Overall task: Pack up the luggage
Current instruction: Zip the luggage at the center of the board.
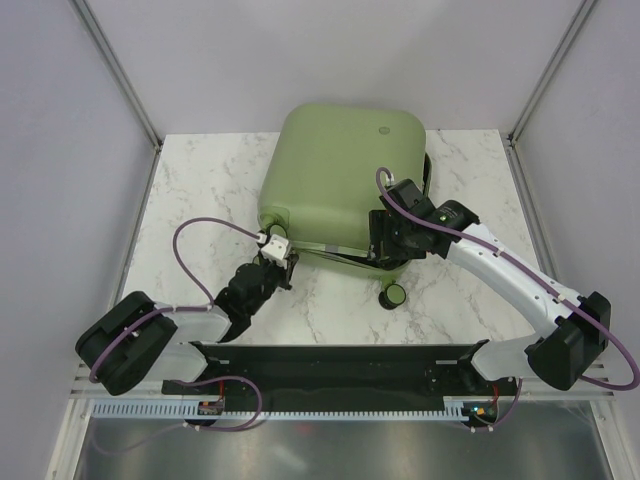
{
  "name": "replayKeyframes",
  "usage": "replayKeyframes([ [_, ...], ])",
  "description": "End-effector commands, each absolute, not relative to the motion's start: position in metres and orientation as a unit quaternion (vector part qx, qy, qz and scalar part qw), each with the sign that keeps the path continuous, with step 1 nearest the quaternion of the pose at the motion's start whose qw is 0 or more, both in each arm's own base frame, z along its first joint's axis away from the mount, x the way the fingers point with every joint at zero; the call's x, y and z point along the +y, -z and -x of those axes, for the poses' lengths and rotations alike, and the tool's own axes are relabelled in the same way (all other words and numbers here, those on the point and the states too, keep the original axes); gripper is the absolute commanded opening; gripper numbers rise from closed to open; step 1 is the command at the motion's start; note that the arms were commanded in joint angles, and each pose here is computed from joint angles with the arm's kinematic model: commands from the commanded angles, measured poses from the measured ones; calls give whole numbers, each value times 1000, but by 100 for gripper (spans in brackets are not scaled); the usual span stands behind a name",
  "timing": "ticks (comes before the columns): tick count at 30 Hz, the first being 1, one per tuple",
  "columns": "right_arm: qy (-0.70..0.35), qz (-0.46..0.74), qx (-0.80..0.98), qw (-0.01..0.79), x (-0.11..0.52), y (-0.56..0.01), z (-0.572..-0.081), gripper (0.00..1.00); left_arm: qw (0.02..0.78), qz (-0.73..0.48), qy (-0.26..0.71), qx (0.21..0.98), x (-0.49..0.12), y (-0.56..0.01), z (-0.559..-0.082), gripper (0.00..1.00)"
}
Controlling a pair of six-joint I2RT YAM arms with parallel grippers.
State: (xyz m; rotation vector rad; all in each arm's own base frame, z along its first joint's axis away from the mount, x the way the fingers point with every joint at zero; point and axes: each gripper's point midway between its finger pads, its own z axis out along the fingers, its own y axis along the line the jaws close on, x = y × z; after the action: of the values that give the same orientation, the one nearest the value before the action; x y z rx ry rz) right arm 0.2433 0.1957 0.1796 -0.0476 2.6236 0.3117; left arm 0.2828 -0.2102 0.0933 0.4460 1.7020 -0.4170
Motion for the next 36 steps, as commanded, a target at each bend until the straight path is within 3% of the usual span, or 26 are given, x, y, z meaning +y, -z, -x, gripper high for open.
replayKeyframes([
  [1, -140, 7, 941, 309, 207, -203, -270, 0, 645, -241, 235, 686, -244, -132, -281, 2],
  [19, -150, 6, 937, 316, 207, -210, -268, 0, 601, -291, 333, 666, -349, -142, -227, 2],
  [36, -144, 18, 934, 327, 202, -217, -267, 0, 597, -275, 409, 633, -422, -173, -210, 2],
])
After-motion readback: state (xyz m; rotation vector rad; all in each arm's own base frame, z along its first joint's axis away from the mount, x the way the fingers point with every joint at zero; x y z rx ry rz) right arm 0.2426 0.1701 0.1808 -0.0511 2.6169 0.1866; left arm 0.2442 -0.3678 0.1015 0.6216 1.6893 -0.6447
